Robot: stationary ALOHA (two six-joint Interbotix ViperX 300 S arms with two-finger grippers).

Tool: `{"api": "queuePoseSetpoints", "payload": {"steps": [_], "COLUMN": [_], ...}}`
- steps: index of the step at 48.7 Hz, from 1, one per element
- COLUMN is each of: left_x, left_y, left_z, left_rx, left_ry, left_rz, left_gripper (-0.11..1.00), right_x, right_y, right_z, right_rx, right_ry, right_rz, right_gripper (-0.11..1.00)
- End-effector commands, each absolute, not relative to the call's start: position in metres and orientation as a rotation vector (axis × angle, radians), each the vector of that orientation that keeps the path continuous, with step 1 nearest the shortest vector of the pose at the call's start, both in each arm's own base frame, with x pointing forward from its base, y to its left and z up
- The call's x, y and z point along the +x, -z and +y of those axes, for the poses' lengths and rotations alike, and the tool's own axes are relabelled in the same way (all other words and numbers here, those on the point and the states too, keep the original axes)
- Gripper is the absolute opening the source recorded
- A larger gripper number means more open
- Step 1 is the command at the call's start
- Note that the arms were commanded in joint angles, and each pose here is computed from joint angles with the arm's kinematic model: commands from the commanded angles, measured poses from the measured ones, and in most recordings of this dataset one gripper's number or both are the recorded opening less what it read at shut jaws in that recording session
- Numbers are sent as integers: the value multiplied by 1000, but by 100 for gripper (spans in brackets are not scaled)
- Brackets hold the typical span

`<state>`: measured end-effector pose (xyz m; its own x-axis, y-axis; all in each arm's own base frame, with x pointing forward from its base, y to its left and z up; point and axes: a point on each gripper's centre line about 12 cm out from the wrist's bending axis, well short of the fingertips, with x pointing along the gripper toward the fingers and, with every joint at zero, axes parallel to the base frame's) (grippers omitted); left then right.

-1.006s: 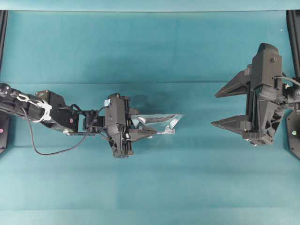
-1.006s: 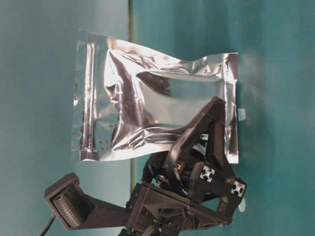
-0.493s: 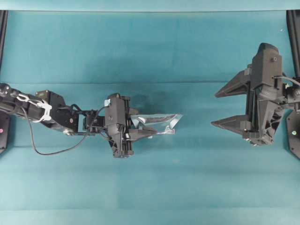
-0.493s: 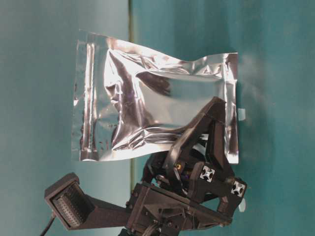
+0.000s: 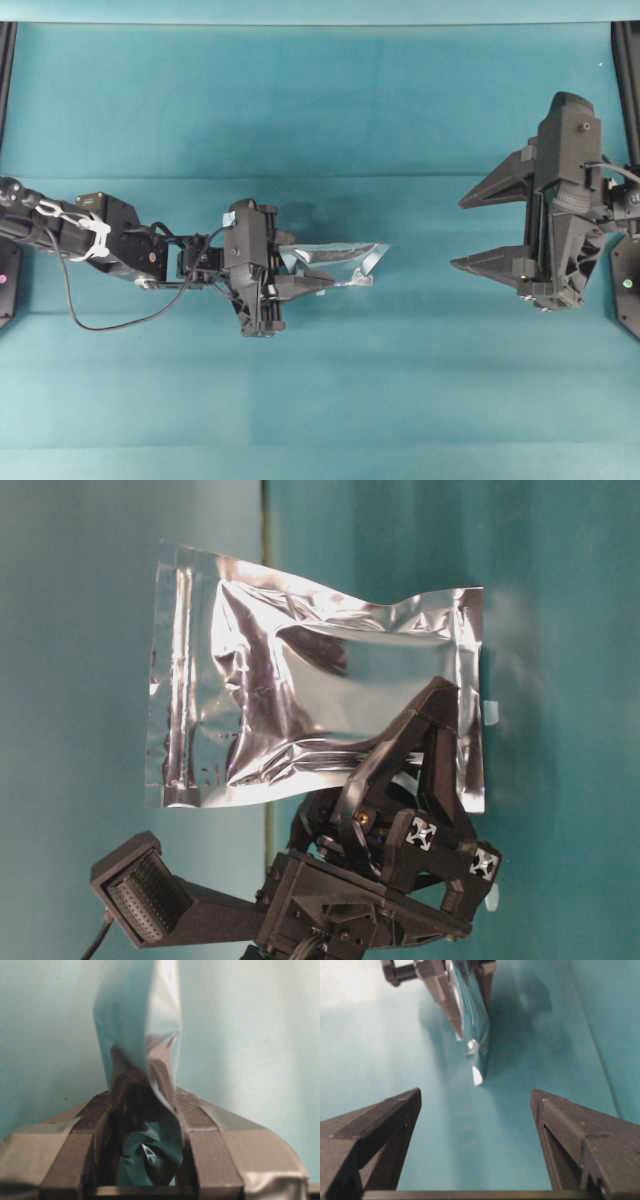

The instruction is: Hand over the silver zip bag and make it stand upright.

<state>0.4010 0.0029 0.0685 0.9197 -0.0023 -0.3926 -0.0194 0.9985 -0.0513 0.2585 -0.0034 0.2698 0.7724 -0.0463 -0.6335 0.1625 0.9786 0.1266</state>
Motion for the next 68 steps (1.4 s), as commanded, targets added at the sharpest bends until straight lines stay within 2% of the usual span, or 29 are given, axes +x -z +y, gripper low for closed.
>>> {"api": "queuePoseSetpoints", "payload": {"steps": [1, 68], "left_x": [401, 401], "left_y": [-72, -70], "left_z": [-1, -1], "left_rx": [-52, -53], "left_ry": [3, 1], "left_rz": [396, 418], "left_gripper": [29, 29], "right_x": [259, 260], "right_y": [-275, -274], "right_z": [-4, -4], "right_rx": [191, 194], "right_ry": [117, 114], "right_rz": [658, 646], "right_gripper": [89, 89]}}
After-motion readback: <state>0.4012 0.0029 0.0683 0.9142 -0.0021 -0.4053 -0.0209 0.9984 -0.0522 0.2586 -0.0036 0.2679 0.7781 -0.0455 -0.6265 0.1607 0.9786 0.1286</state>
